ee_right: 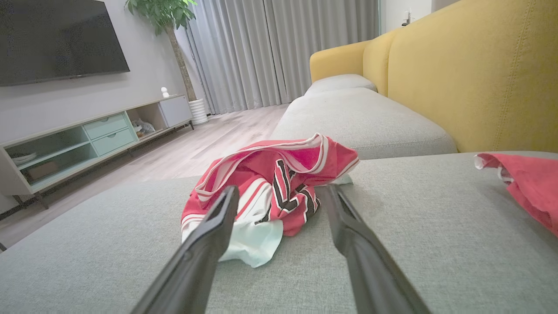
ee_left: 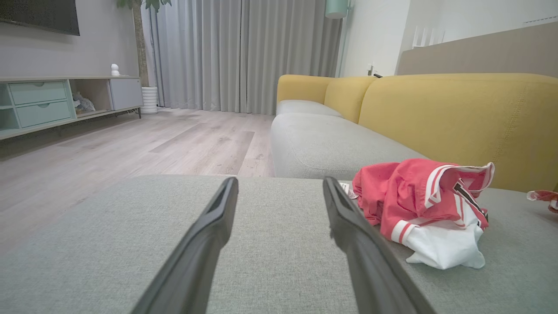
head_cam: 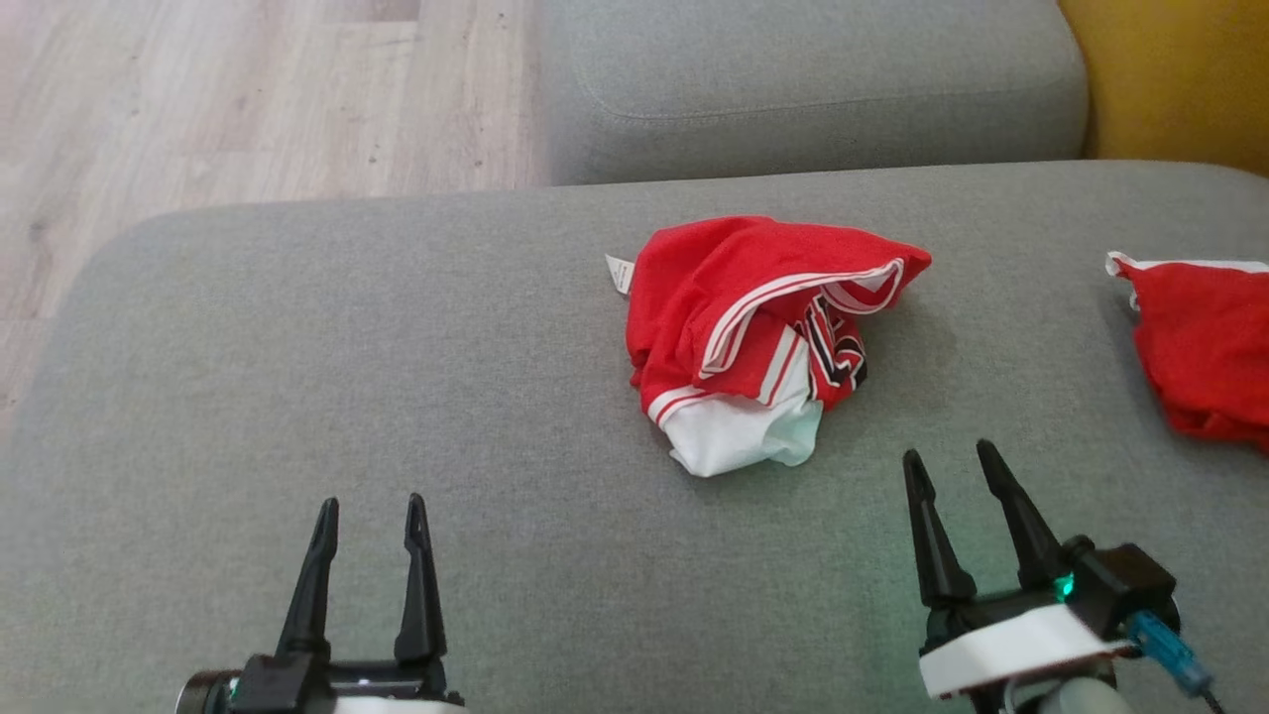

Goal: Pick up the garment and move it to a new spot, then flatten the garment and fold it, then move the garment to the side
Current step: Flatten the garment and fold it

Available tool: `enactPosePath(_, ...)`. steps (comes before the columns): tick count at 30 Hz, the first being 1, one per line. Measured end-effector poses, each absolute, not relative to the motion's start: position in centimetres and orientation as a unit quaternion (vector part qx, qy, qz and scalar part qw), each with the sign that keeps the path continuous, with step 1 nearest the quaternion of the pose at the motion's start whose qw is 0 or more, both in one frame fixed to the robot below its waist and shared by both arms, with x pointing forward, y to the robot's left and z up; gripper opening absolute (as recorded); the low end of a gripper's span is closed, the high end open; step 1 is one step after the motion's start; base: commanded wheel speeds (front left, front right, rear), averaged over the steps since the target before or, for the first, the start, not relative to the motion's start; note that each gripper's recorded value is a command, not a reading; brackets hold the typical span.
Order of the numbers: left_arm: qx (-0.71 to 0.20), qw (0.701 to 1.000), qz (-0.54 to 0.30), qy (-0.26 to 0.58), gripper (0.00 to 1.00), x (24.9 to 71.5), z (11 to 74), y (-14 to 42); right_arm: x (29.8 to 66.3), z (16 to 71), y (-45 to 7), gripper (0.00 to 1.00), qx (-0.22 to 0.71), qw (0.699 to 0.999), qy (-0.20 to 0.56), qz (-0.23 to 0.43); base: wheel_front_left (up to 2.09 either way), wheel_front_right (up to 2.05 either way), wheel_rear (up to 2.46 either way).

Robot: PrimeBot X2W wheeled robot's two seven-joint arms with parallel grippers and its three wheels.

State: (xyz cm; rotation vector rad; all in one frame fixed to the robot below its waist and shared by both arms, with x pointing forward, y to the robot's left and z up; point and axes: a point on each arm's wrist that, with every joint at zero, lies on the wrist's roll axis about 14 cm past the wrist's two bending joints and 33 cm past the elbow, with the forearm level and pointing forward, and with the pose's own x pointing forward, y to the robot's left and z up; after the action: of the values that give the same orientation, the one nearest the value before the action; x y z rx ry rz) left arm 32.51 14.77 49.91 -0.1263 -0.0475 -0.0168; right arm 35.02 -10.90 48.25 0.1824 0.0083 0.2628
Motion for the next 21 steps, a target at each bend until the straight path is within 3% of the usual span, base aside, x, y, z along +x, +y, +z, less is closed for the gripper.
enactPosePath(21,-0.038,0.999,-0.011,-0.022,1.00,32.49,49.75,14.59,34.79,47.41,-11.39,1.00,0.098,0.988,0.017,0.120,0.00,0.00,0.00)
